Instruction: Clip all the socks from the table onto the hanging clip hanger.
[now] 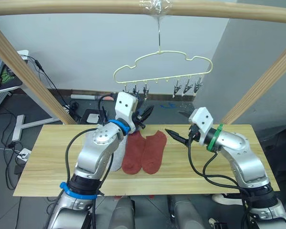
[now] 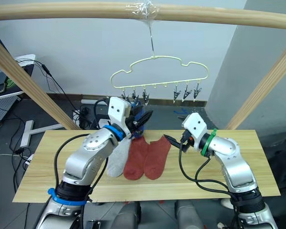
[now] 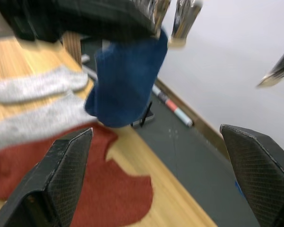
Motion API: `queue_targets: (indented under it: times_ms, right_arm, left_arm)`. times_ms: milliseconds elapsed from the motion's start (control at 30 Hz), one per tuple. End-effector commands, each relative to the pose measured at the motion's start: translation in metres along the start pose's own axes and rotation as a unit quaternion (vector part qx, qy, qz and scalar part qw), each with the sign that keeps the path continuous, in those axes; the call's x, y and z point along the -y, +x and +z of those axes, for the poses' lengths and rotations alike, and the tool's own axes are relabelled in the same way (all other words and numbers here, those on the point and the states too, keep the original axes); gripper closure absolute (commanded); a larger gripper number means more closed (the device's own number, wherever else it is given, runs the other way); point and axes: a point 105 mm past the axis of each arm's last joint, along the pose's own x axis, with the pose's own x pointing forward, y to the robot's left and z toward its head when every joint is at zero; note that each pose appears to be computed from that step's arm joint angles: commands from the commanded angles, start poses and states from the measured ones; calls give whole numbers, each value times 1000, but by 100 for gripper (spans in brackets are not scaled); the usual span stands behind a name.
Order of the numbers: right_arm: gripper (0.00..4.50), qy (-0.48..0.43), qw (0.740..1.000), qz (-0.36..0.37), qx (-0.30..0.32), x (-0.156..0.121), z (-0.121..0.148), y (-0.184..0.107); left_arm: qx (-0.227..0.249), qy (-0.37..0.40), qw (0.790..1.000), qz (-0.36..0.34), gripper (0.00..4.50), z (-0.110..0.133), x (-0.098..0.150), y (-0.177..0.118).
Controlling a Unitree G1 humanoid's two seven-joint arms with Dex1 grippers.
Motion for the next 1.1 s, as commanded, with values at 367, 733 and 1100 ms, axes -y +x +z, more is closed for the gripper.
queue_targets:
  times_ms: [367,733,1100]
  right_arm:
    - [0,26,997,-9,69,6,49,-9]
    - [0,28,996,-32,72,15,56,-13]
    - [0,24,997,-31,73,17,59,-14]
  left_arm:
    - [43,19,996,77,238,10,-17,35]
    - [73,46,990,113,238,19,-22,40]
    - [106,69,985,118,238,31,-19,42]
